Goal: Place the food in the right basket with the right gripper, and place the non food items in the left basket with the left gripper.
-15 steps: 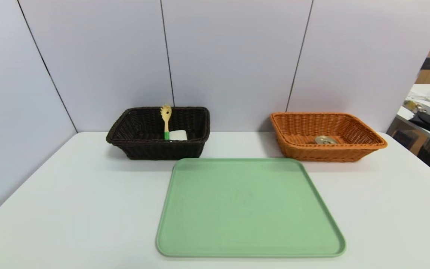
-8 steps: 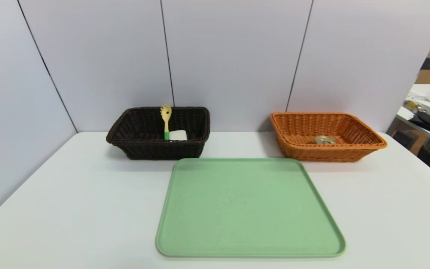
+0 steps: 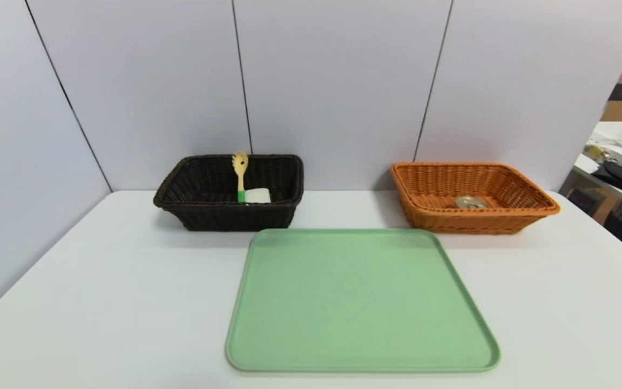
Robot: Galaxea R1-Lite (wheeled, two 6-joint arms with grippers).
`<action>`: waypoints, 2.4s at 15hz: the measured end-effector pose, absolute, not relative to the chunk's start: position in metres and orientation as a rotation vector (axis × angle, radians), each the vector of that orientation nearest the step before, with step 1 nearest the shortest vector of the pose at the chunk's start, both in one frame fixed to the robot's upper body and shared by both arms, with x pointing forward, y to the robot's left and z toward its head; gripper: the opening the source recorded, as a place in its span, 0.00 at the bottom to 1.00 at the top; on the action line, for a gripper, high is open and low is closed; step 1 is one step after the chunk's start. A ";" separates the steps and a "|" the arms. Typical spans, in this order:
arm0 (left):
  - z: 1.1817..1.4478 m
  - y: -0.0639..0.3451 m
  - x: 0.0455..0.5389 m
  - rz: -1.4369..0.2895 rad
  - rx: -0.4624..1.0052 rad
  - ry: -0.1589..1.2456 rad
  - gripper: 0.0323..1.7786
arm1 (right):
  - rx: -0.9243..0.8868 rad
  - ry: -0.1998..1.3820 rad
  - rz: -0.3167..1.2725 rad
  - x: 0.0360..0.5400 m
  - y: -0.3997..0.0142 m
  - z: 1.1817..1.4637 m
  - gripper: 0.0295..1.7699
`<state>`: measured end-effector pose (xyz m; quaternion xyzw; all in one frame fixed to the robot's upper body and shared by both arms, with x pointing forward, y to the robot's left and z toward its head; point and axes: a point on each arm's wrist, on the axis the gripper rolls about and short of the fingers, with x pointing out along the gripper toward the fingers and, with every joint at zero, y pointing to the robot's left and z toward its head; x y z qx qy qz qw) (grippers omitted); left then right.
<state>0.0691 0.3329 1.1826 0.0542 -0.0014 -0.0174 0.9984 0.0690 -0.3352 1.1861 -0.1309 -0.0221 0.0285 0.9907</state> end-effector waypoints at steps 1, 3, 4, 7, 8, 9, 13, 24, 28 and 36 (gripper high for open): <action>1.183 0.333 0.069 -0.032 0.102 -0.001 0.95 | -0.252 -0.044 0.057 0.069 -0.335 1.186 0.96; 1.182 0.333 0.069 -0.012 0.065 0.002 0.95 | -0.185 -0.014 0.059 0.069 -0.335 1.183 0.96; 1.182 0.334 0.069 -0.009 0.053 0.002 0.95 | -0.146 -0.001 0.060 0.069 -0.335 1.182 0.96; 1.182 0.334 0.069 -0.010 0.046 0.001 0.95 | -0.068 0.003 0.053 0.069 -0.335 1.182 0.96; 1.182 0.334 0.069 -0.010 0.042 0.001 0.95 | -0.064 0.005 0.053 0.069 -0.336 1.182 0.96; 1.182 0.334 0.069 -0.009 0.030 0.002 0.95 | -0.061 0.010 0.049 0.069 -0.336 1.182 0.96; 1.183 0.334 0.069 -0.008 0.006 0.000 0.95 | -0.010 0.000 0.023 0.069 -0.336 1.183 0.96; 1.183 0.334 0.069 0.008 -0.062 -0.004 0.95 | -0.002 -0.001 0.021 0.069 -0.336 1.183 0.96; 1.183 0.334 0.069 0.023 -0.086 -0.005 0.95 | -0.004 -0.001 0.022 0.069 -0.336 1.183 0.96; 1.183 0.334 0.069 0.024 -0.088 -0.005 0.95 | -0.008 0.000 0.024 0.069 -0.336 1.182 0.96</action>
